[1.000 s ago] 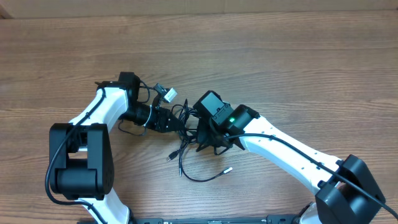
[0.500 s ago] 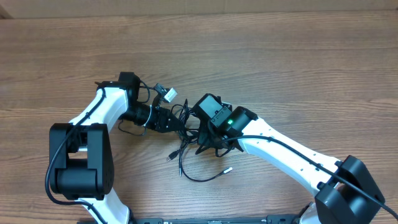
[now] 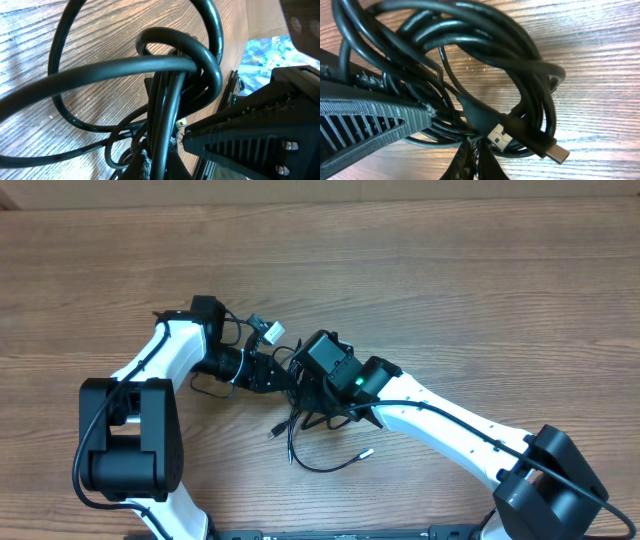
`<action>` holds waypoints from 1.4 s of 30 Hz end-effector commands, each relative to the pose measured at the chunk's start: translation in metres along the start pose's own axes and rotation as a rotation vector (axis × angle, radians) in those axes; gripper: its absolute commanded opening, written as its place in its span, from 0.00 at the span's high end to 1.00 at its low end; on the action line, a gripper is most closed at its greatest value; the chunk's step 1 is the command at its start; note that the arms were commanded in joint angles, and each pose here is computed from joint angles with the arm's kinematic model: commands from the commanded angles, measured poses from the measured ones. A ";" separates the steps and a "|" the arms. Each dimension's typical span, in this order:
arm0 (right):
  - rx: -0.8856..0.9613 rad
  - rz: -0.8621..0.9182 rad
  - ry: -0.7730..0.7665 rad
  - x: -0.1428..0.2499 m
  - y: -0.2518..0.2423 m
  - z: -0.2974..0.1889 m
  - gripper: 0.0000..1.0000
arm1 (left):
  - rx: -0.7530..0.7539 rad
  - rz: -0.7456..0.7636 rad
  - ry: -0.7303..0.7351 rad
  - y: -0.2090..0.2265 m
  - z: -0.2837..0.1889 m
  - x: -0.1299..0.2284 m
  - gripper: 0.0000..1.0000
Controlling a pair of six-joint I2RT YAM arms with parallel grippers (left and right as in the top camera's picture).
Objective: Untangle cables
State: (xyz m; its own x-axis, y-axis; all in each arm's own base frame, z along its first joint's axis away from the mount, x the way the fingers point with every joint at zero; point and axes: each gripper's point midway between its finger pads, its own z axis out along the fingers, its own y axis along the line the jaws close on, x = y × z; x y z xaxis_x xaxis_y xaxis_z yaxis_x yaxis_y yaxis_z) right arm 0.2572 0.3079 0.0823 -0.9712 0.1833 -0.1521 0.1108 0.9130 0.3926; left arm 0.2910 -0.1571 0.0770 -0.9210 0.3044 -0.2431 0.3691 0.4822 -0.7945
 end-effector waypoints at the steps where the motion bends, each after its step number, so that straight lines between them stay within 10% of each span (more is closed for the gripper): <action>1: 0.021 0.003 -0.029 -0.009 -0.008 -0.004 0.96 | 0.036 0.029 -0.016 -0.008 0.001 -0.005 0.96; 42: 0.108 0.062 -0.010 -0.012 -0.038 -0.011 0.96 | 0.036 0.029 -0.016 -0.008 0.001 -0.005 0.96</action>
State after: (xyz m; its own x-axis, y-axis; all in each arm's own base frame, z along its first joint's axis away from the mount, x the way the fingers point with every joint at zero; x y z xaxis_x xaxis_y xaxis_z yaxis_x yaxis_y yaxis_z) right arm 0.2642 0.2671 0.0890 -0.9591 0.2374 -0.1543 0.1786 0.9301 0.3210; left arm 0.2910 -0.1571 0.0770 -0.9210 0.3044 -0.2431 0.3691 0.4822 -0.7945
